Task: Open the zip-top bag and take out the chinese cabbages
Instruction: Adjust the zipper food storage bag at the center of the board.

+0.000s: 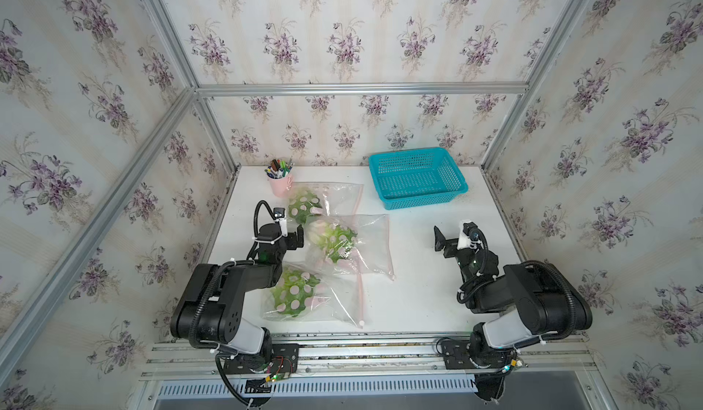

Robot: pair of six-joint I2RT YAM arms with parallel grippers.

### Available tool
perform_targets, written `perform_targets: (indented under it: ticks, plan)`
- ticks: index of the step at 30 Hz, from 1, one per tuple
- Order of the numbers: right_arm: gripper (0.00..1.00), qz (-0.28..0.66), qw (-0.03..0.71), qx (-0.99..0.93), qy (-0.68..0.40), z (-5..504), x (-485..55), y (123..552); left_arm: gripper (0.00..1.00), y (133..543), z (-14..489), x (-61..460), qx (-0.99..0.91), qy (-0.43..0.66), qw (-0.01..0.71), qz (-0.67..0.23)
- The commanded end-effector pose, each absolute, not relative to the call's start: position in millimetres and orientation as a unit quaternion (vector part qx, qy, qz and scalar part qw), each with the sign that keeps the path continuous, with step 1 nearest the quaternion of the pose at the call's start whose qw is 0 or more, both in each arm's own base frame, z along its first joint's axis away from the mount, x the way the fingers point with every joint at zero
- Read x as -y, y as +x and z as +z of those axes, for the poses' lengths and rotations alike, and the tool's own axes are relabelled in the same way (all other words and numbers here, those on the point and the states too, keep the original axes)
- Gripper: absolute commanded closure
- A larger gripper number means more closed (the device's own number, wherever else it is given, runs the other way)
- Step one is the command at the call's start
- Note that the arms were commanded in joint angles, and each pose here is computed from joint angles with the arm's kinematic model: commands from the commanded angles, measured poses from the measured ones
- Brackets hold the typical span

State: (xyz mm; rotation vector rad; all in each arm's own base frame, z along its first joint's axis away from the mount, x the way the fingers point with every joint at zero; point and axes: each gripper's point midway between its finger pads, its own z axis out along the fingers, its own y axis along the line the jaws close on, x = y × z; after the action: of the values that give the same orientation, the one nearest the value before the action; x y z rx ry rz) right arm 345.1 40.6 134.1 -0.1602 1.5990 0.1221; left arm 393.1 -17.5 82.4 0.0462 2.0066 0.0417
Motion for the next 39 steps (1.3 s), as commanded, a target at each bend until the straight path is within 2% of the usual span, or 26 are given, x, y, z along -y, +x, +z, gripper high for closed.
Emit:
perform_targets:
  ticks: [1, 11, 13, 16, 25, 27, 30, 32, 34, 35, 37, 39]
  plan:
    - [0.00, 0.052, 0.697, -0.711, -0.078, 137, -41, 345, 0.01, 396, 90, 17, -0.836, 0.019, 0.548, 0.017]
    - [0.00, 0.049, 0.698, -0.711, -0.071, 138, -39, 346, 0.01, 397, 90, 17, -0.836, 0.020, 0.548, 0.021]
    - [0.00, 0.034, 0.697, -0.716, -0.036, 137, -27, 350, 0.01, 397, 90, 16, -0.836, 0.019, 0.548, 0.020]
    - [0.00, -0.030, 0.691, -0.714, 0.109, 135, 23, 353, 0.01, 396, 90, 17, -0.836, 0.019, 0.548, 0.019]
    - [0.00, -0.035, 0.695, -0.709, 0.110, 138, 25, 352, 0.01, 397, 92, 17, -0.834, 0.020, 0.551, 0.015]
    - [0.00, -0.036, 0.705, -0.700, 0.104, 145, 21, 341, 0.01, 397, 118, 16, -0.833, 0.020, 0.553, 0.025]
    - [0.00, -0.062, 0.727, -0.673, 0.119, 166, 23, 320, 0.01, 383, 175, 3, -0.836, -0.036, 0.545, 0.051]
    - [0.00, -0.040, 0.711, -0.687, 0.144, 167, 24, 316, 0.01, 376, 212, 14, -0.808, -0.032, 0.588, 0.012]
    - [0.00, 0.040, 0.705, -0.683, 0.188, 180, 21, 316, 0.01, 367, 238, 27, -0.792, -0.012, 0.610, -0.024]
    - [0.00, 0.093, 0.711, -0.674, 0.177, 192, 12, 313, 0.01, 362, 249, 31, -0.788, -0.009, 0.615, -0.039]
    - [0.00, 0.148, 0.706, -0.674, 0.158, 201, -2, 306, 0.01, 354, 263, 42, -0.791, 0.006, 0.608, -0.073]
    - [0.00, 0.177, 0.668, -0.709, 0.142, 198, -17, 305, 0.01, 347, 268, 57, -0.814, 0.022, 0.569, -0.110]
